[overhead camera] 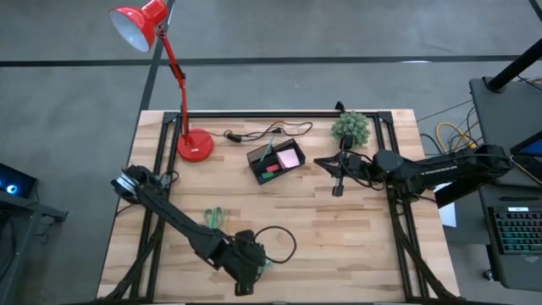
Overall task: Pick and place office supplies into organizer
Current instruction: Put the blue sticky note into the desk organizer
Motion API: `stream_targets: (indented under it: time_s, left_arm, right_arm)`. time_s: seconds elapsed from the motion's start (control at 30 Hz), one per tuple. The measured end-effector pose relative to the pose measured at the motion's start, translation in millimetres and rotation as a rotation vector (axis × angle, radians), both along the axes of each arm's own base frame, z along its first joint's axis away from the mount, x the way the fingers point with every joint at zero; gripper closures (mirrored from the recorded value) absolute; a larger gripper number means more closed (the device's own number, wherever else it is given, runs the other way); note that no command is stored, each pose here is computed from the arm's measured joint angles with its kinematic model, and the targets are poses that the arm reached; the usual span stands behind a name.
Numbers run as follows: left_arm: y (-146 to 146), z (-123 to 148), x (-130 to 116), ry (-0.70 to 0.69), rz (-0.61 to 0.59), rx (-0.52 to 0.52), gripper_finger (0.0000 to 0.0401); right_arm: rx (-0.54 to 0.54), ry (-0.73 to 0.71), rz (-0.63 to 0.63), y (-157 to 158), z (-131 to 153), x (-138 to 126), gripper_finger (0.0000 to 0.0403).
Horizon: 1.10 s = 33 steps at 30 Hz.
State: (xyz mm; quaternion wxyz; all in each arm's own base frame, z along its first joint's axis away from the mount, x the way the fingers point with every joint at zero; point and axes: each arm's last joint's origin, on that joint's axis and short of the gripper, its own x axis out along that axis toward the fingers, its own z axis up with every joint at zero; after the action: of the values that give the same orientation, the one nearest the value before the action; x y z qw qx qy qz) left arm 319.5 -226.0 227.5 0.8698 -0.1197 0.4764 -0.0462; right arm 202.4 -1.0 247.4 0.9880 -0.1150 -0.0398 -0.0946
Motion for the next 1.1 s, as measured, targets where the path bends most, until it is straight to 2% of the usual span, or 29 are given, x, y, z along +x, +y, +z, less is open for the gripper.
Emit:
stream_targets:
  time_s: [0.13,0.37,0.8,1.1]
  left_arm:
    - [-7,-10,-1,0.047,0.048,-0.02,0.0201]
    - [-5,-34,-7,0.209,0.152,0.045,0.02]
    - [-10,-29,-1,0.146,0.169,-0.025,0.0201]
    - [-13,-36,-2,0.161,0.163,-0.014,0.0226]
  right_arm:
    - [0.008,0.023,0.001,0,-2,0,0.0394]
    - [0.019,0.032,0.004,0,-3,0,0.0394]
    - [0.041,0.035,0.006,0,-4,0,0.0394]
    - [0.04,0.039,0.006,0,-4,0,0.0394]
